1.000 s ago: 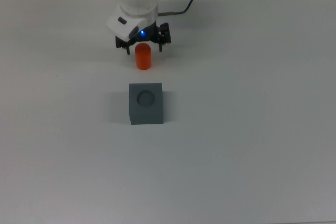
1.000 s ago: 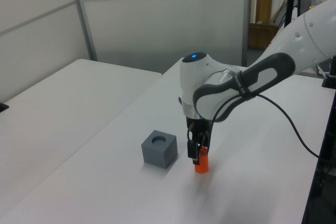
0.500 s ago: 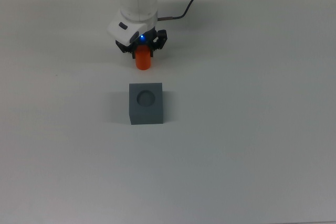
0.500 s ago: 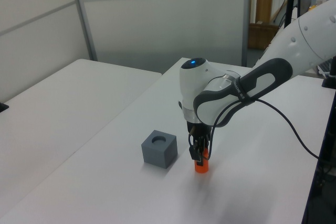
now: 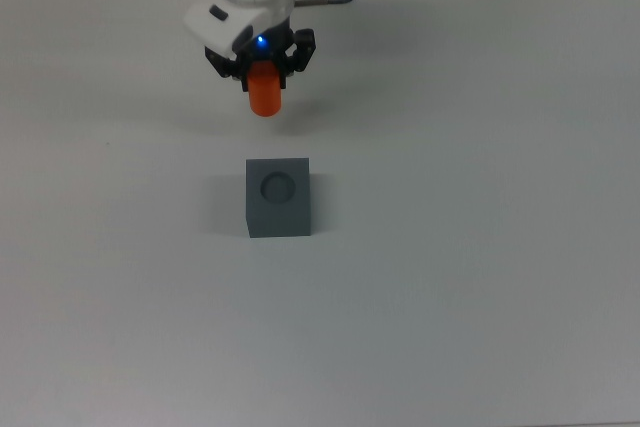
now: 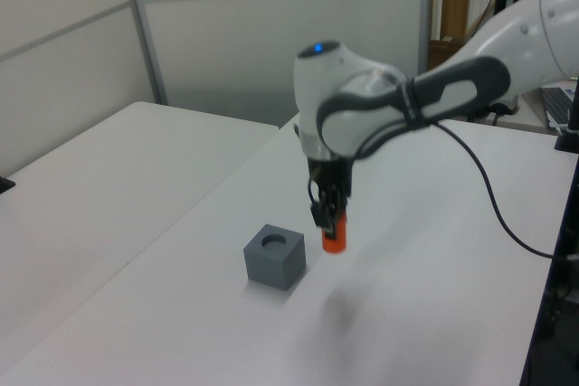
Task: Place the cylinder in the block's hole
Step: 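Lift the cylinder and carry it over the grey cube's hole, then lower the cylinder into the hole of the grey cube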
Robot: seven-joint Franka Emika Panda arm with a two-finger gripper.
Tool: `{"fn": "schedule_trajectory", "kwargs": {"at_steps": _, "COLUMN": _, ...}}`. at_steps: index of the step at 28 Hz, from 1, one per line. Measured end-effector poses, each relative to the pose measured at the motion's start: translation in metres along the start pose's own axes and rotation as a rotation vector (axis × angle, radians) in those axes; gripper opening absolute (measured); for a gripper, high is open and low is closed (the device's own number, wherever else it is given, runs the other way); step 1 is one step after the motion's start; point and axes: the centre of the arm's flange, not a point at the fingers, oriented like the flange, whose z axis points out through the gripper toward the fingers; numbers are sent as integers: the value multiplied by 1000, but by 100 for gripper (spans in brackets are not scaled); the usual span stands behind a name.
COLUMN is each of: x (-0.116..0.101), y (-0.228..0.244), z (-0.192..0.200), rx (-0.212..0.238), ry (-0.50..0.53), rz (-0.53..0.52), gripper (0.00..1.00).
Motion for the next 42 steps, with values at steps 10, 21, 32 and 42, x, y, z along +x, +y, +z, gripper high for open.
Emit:
{"fn": "schedule_trajectory", "kwargs": {"at_steps": 10, "x": 45, "y": 13, "z": -56, "rx": -7, "ry": 114, "rz": 182, "gripper": 51}}
{"fn": "schedule_trajectory", "kwargs": {"at_steps": 21, "x": 90, "y": 0, "z": -14, "rx": -15, "ry": 78, "rz": 204, "gripper": 51}}
{"fn": "schedule_trajectory", "kwargs": {"at_steps": 32, "x": 103, "y": -6, "z": 6, "rx": -17, "ry": 74, "rz": 194, "gripper": 51}}
{"fn": "schedule_trajectory", "kwargs": {"at_steps": 42, "x": 106, "y": -14, "z": 10, "rx": -14, "ry": 76, "rz": 180, "gripper": 51}}
